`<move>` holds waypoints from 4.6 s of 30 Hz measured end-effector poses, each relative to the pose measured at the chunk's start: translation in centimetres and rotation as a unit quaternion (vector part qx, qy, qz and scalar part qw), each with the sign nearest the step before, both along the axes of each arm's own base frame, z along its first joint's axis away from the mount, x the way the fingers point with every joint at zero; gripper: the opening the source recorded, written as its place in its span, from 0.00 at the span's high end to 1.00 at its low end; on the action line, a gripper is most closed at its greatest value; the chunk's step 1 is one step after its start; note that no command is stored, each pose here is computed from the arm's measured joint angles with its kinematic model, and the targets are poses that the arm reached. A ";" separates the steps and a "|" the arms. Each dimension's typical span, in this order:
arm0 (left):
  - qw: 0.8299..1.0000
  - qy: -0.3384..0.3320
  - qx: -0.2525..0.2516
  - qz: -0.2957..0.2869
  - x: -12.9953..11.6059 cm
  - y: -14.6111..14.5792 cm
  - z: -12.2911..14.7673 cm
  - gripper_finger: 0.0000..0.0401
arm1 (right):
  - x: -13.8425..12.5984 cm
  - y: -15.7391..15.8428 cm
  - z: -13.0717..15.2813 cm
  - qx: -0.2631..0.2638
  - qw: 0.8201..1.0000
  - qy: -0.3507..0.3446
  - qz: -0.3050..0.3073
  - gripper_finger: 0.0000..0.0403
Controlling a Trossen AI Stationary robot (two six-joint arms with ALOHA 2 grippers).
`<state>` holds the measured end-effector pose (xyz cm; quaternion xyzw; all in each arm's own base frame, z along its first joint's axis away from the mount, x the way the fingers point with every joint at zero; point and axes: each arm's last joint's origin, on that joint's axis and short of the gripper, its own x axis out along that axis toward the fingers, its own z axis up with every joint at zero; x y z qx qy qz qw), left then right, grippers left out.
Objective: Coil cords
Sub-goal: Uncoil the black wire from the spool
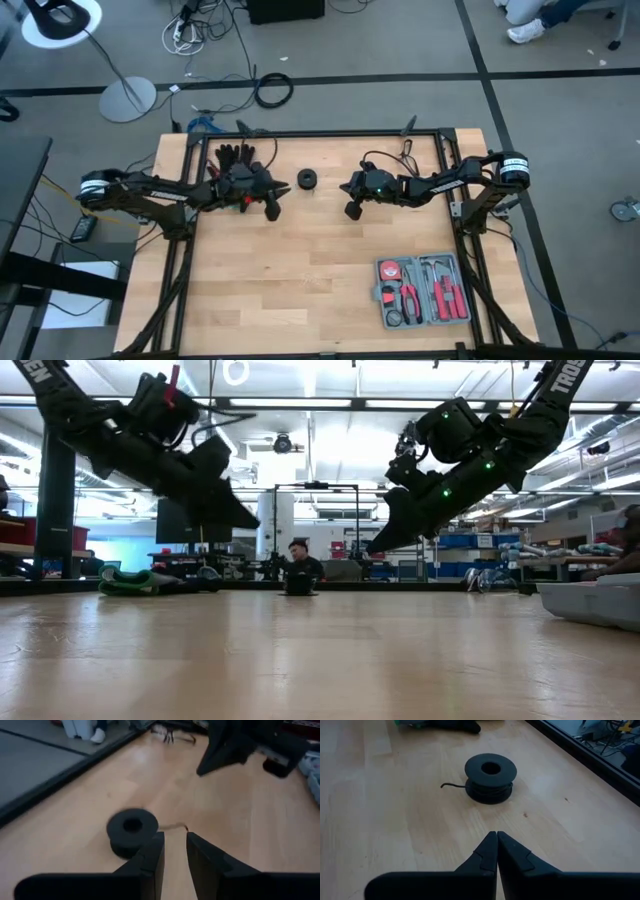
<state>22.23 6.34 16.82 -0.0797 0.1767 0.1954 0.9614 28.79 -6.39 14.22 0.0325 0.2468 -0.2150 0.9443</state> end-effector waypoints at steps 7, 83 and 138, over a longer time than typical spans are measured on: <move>0.999 0.026 -0.042 0.013 -0.8 -0.7 -1.7 0.79 | 0.0 0.0 0.0 -0.001 1.000 0.000 0.000 0.98; 0.973 0.225 -0.044 0.021 9.7 11.4 6.6 0.34 | 0.0 -0.1 0.1 0.012 1.000 -0.010 -0.010 0.99; 0.910 0.386 -0.133 0.065 10.5 8.2 -1.1 0.34 | 9.2 2.0 0.6 -0.068 0.992 0.003 0.109 0.74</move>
